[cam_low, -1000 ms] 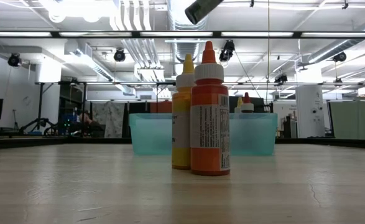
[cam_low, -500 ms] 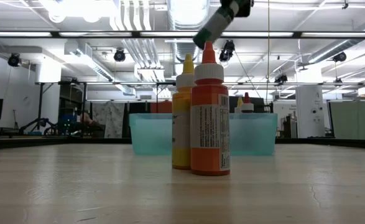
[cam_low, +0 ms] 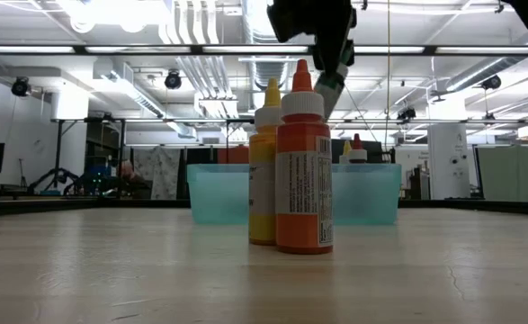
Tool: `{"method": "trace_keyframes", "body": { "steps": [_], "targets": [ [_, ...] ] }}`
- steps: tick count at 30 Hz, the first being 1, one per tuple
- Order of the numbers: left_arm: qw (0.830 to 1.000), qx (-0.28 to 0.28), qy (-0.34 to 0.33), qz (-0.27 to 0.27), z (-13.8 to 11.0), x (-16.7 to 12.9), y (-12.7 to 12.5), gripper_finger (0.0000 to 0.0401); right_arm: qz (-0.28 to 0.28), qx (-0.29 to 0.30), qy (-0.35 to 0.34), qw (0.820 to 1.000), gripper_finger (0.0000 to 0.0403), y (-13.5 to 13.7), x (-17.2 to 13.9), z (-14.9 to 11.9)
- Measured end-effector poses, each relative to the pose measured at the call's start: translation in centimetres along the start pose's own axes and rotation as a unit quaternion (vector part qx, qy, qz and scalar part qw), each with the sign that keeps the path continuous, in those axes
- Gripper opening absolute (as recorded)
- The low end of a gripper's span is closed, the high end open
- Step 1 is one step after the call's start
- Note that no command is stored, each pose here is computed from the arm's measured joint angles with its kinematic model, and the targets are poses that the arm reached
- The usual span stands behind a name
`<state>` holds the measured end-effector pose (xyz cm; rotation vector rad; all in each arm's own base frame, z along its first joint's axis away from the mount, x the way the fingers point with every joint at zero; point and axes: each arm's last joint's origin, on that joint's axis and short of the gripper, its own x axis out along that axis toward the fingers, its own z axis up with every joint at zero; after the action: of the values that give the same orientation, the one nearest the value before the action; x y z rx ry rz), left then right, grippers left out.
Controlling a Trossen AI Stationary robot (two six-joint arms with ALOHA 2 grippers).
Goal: Pick & Place food coloring
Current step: Put the big green food coloring bottle into the green container
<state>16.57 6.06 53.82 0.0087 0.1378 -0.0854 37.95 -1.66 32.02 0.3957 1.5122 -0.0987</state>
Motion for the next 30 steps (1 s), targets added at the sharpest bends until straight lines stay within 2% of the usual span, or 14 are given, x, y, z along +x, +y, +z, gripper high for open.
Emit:
{"method": "trace_keyframes", "body": {
  "steps": [7,23,30],
  "targets": [
    [1.000,-0.006,0.009,-0.001,-0.2,0.0,0.0,0.0247,-0.010,0.017,0.033,0.999,0.0106,-1.4,1.8,0.3],
    [0.999,-0.021,0.036,-0.003,-1.7,1.2,0.6,0.0247,-0.029,0.007,0.120,0.992,0.0106,-2.5,5.9,-0.9],
    [1.000,-0.014,0.026,-0.002,-1.5,1.3,0.6,0.0247,-0.033,0.013,0.127,0.991,0.0106,-2.6,6.3,-1.0]
  ]
}}
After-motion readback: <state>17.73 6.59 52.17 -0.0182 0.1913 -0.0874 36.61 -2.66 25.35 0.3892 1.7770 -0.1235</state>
